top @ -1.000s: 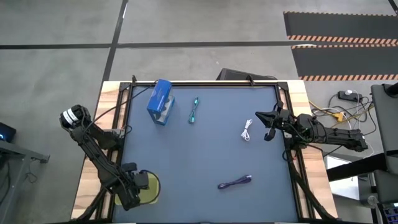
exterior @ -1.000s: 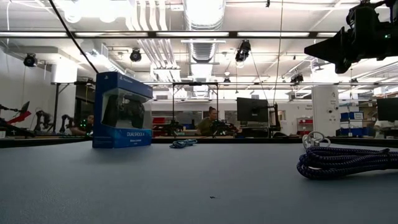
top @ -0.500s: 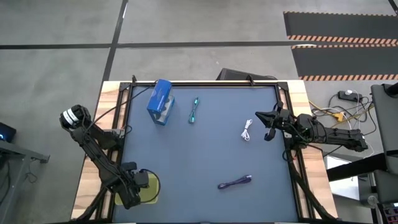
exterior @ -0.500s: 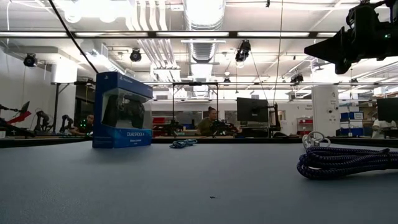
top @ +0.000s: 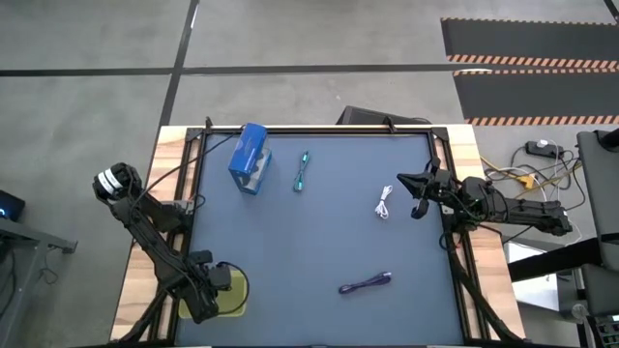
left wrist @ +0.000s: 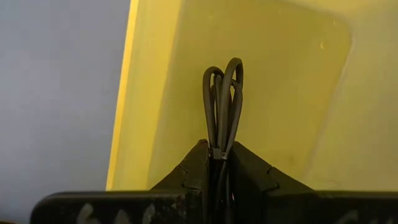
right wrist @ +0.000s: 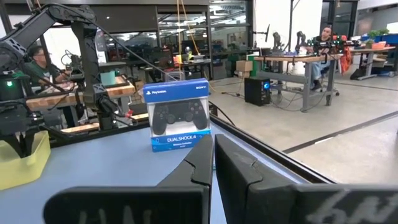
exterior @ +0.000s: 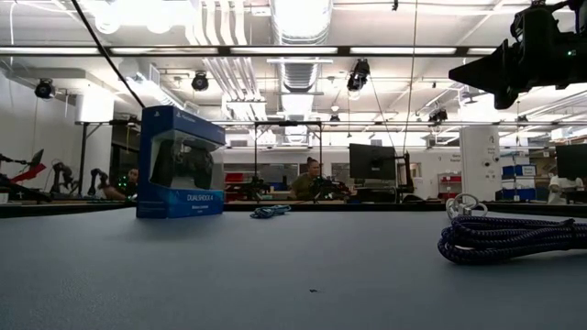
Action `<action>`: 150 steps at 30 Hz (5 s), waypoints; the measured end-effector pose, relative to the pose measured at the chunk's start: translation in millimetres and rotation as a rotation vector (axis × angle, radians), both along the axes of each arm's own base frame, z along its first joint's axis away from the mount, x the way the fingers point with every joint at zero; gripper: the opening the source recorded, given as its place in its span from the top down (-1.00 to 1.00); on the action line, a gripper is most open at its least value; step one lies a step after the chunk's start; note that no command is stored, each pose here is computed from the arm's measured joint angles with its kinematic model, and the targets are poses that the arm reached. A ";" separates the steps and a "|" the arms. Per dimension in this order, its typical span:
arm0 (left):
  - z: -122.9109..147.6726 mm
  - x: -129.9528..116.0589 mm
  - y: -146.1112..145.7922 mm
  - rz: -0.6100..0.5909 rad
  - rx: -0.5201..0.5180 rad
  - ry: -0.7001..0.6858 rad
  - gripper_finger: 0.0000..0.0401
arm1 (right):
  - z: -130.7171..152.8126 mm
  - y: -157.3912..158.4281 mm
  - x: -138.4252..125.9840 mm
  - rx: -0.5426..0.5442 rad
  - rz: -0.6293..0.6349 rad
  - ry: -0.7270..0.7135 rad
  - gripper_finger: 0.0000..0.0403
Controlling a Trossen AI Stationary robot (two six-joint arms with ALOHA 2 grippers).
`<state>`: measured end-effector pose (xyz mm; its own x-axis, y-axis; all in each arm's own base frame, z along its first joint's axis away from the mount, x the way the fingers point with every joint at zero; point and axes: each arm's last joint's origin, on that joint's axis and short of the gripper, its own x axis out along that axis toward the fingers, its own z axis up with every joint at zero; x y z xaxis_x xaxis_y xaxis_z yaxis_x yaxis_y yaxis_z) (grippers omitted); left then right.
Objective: Pick and place USB-C Cables
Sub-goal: Put the black charger cable into the yellow bin, then put the white charger cable into the yellow bin
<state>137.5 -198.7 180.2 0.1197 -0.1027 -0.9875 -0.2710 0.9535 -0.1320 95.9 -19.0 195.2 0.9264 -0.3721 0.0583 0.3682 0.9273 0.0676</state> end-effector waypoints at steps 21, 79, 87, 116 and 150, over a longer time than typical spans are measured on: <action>1.0 4.9 -0.8 -0.013 0.044 -0.122 0.85 | 0.0 0.0 0.0 0.007 0.000 -0.003 0.96; 73.8 105.5 88.6 0.273 0.132 -0.386 0.42 | -0.5 1.9 1.2 0.270 0.086 -0.091 0.96; 75.3 112.6 107.4 0.169 0.379 -0.452 0.42 | -1.8 4.2 3.3 0.344 0.141 -0.093 0.96; 69.2 120.7 136.9 0.235 0.894 -0.572 0.42 | 10.6 3.3 22.0 0.442 0.184 -0.153 0.96; 78.8 126.5 135.4 0.154 0.953 -0.584 0.42 | -6.7 -1.9 55.7 0.993 -0.433 0.774 0.96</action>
<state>264.0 -63.3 259.0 0.5353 0.7190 -0.4433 -0.5300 0.6946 0.4865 151.6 -20.9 188.5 0.3945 -0.2210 -0.8919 0.8688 0.4059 0.2837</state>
